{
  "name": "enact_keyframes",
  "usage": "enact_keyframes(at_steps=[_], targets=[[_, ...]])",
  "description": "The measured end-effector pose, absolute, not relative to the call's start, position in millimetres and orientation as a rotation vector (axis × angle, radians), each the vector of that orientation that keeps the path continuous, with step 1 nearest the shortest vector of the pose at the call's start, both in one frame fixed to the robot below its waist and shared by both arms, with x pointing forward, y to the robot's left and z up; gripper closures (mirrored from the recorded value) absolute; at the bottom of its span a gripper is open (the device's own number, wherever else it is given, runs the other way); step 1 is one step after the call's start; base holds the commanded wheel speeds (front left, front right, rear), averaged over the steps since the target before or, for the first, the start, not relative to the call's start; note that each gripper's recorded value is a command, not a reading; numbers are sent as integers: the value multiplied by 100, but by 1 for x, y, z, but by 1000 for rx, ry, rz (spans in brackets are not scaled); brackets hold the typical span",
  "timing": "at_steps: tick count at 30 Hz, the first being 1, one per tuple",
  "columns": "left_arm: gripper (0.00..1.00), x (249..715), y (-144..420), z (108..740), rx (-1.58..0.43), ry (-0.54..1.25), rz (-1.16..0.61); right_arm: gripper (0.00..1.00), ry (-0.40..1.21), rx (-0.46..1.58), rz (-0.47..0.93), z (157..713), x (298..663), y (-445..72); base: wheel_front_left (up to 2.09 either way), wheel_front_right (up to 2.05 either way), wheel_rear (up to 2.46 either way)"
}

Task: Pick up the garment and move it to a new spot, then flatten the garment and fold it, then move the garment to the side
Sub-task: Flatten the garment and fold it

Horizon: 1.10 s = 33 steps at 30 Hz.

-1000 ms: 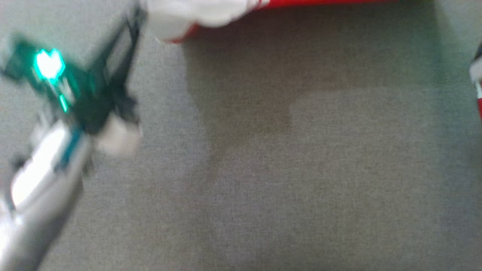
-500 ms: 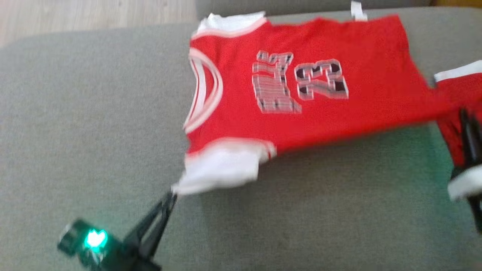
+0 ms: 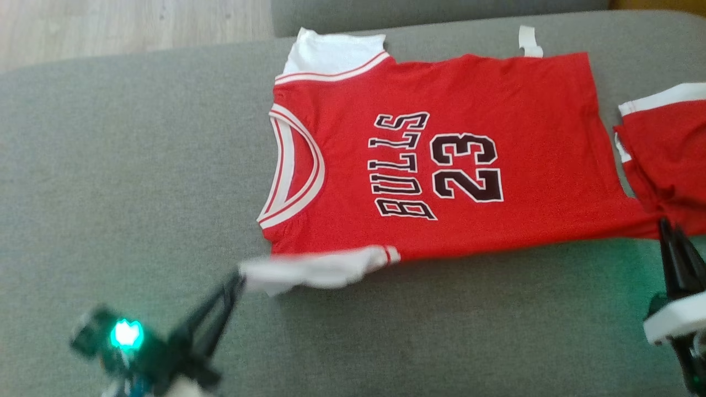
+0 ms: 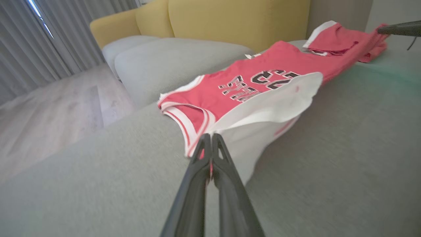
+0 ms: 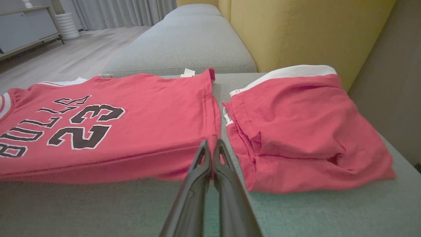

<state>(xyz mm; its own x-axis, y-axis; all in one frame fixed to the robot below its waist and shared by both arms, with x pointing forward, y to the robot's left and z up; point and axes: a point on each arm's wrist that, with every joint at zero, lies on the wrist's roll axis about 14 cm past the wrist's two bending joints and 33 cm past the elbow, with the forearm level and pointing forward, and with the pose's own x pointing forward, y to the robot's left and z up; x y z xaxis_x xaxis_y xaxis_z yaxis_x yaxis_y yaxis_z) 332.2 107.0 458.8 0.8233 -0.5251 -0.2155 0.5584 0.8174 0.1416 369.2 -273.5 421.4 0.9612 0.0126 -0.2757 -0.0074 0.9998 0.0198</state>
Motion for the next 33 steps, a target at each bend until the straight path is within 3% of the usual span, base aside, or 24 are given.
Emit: enact_keyframes(at_steps=[10,26,27,28,29,30,31,33], targets=[[100,432,84,468,342,74,-667,100,338,22,-18,405,416,-275,0,0,0],[100,513,75,459,501,14,-694,100,375,-11,-1,378,459,-271,0,0,0],[100,516,76,459,509,13,-687,56,381,-12,0,376,459,-271,0,0,0],[100,518,77,457,521,13,-681,0,380,-11,-3,376,460,-272,0,0,0],[84,520,79,456,526,17,-669,0,377,-10,-6,376,462,-272,0,0,0],[56,520,81,454,524,22,-658,0,373,-10,-7,376,463,-272,0,0,0],[0,520,82,452,523,30,-649,0,370,-9,-8,377,464,-272,0,0,0],[0,519,82,451,494,38,-620,0,363,-6,-4,378,464,-270,0,0,0]])
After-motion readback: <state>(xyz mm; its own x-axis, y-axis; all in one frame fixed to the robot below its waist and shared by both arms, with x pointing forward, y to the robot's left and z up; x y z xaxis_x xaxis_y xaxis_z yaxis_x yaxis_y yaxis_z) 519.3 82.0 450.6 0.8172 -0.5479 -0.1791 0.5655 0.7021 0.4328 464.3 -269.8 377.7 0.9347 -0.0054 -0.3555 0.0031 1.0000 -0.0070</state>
